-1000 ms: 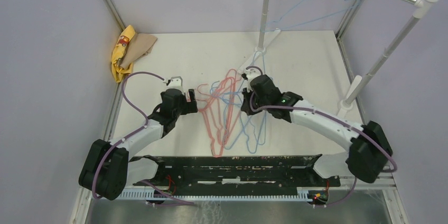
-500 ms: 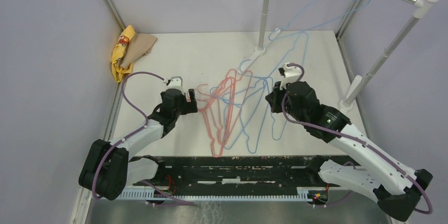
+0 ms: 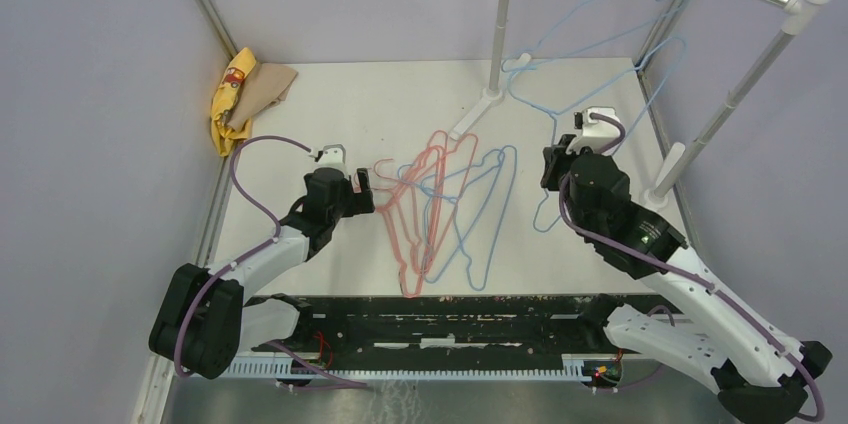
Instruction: Organize the hangers
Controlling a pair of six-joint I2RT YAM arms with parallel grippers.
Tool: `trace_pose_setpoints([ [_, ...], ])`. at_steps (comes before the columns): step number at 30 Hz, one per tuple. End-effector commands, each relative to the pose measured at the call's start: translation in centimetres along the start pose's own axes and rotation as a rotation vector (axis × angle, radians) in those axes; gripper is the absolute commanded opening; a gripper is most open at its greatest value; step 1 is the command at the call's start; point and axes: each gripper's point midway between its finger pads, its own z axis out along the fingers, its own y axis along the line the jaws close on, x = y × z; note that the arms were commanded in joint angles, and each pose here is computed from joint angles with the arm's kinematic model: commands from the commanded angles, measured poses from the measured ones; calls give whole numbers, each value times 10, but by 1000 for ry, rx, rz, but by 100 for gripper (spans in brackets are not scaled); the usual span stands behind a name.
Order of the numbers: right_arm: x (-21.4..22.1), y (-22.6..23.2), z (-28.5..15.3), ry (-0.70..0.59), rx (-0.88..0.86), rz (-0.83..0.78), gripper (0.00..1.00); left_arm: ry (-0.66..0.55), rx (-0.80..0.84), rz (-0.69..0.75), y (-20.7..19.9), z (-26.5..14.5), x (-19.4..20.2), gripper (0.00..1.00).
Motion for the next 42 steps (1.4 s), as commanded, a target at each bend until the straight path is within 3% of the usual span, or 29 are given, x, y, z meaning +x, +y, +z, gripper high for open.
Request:
trace_pose_setpoints([
  [1,-81,-9,-8,-235,44,99,1,-59,25,-37,-7,-1,-16,99],
  [6,-112,3,12,-263,-11,156,1,-53,24,-30,-8,0,-16,99],
  [18,-128,24,72,-216,-249,418,1,-77,8,-28,-3,-6,-21,99],
  [23,-158,27,74,-264,-373,477,1,-72,-3,-23,-2,-5,-20,99],
  [33,-189,-11,86,-345,-450,601,1,-73,-11,-22,0,-5,-19,99],
  [42,-201,-16,74,-379,-500,585,1,-62,-12,-20,0,-2,-16,99],
])
